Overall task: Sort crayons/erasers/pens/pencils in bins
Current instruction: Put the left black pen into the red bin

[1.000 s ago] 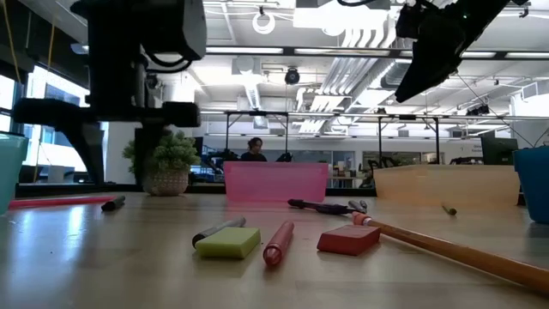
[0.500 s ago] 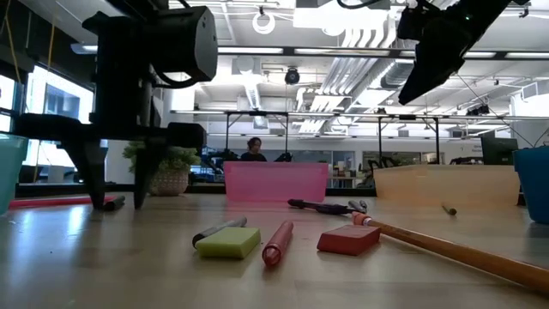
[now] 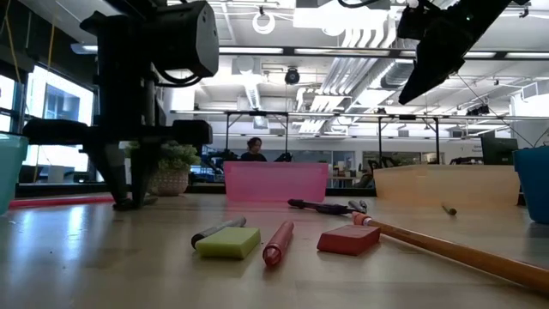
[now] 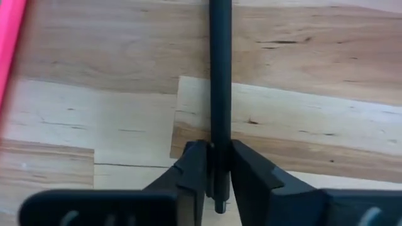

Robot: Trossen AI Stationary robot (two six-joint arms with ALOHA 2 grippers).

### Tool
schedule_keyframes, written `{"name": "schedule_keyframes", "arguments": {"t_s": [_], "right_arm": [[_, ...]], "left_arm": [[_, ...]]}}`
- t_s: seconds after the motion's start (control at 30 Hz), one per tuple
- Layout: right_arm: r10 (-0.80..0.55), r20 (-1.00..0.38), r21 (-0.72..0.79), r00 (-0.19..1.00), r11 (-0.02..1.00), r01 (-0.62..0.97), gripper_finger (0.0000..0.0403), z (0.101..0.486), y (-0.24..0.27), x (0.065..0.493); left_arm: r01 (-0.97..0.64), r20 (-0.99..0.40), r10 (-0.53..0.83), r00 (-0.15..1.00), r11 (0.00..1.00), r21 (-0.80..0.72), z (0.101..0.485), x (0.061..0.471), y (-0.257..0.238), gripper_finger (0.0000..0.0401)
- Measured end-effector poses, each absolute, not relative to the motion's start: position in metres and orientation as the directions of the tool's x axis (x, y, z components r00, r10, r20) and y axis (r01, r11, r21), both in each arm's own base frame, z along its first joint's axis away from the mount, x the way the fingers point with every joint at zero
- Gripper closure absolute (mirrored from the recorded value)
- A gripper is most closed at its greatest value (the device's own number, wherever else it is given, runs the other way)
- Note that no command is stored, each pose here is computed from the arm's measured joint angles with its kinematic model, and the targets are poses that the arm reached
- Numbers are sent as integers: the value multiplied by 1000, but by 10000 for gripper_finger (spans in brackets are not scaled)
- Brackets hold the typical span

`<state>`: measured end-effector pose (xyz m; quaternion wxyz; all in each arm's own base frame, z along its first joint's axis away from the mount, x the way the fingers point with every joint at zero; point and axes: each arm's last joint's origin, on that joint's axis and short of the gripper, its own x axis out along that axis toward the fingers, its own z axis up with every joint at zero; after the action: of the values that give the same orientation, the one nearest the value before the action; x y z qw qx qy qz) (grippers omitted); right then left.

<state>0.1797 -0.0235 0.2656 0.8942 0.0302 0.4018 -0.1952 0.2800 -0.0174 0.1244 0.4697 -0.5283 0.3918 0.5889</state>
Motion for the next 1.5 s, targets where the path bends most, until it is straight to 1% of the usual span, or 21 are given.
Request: {"name": "schedule_keyframes", "arguments": {"t_s": [0.17,0.53,0.87,0.93,1.03,1.1,1.17,1.23,1.3,1.37,1.43,1.5], "right_arm": [[-330,-729,-111,600,922,372,238,266,-24,180],[-330,-729,-112,600,922,371,238,266,-24,180],[-330,-724,-127,605,927,354,238,266,-24,180],[-331,-721,-126,608,926,355,238,266,-24,181],[-331,-718,-124,612,926,355,238,267,-24,181],[-332,-714,-120,616,925,359,238,267,-24,181],[-332,-713,-119,618,926,360,238,267,-24,182],[-332,-711,-117,620,925,361,238,267,-24,182],[-333,-706,-114,626,925,363,238,268,-24,182],[-334,-691,-107,641,924,366,238,269,-24,184],[-336,-669,-99,663,924,369,238,272,-24,186],[-346,-634,-90,691,921,378,238,275,-25,189]], "left_arm": [[-969,-989,147,4,-243,-40,124,280,-18,373],[-984,-982,184,32,-169,-64,135,288,-29,375],[-980,-975,181,133,-124,-156,153,296,-31,378],[-983,-972,190,142,-92,-162,158,296,-31,378],[-972,-953,218,208,-58,-226,168,304,-32,378],[-970,-941,254,225,-30,-240,177,305,-30,378],[-958,-918,288,273,-7,-287,186,313,-26,378],[-956,-902,324,284,25,-292,195,313,-21,378],[-941,-875,353,330,56,-333,204,321,-15,378],[-944,-867,375,329,102,-314,211,323,-6,378],[-931,-846,390,364,150,-332,221,328,6,378],[-929,-836,407,368,194,-315,226,330,19,378]]}}
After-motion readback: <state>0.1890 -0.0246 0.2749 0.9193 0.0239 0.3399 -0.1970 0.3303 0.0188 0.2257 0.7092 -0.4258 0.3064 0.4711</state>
